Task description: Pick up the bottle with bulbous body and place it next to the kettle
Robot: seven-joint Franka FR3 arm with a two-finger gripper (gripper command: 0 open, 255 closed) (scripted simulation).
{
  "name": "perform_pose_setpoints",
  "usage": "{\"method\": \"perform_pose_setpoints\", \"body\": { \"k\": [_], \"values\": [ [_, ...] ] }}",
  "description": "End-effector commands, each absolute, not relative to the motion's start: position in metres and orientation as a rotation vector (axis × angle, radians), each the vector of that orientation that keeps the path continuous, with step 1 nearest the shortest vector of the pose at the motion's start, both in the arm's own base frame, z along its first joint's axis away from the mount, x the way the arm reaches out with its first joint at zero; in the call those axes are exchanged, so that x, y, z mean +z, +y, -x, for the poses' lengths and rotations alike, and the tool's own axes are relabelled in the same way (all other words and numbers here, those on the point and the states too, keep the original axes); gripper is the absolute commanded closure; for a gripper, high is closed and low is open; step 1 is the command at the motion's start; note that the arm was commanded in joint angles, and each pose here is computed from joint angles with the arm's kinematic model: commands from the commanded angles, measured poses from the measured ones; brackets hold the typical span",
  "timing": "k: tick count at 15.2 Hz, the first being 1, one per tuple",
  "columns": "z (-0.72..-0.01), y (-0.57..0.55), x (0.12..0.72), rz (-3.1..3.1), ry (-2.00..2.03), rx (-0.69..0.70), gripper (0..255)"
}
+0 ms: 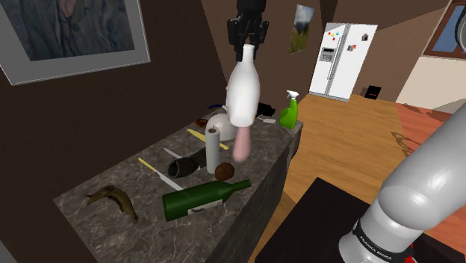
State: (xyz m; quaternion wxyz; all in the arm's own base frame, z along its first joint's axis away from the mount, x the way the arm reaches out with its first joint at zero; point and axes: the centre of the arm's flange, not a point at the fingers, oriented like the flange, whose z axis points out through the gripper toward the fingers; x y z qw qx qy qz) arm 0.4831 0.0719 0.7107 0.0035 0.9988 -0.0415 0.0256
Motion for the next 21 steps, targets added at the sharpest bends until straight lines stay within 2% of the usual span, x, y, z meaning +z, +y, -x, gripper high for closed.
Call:
{"method": "perform_pose_setpoints", "body": {
  "k": [1,21],
  "values": [
    [-0.490,0.048,0.709,-3.131,-0.127,0.082,255],
    [-0.556,-0.206,0.681,-3.131,-0.127,0.082,255]
  ]
}}
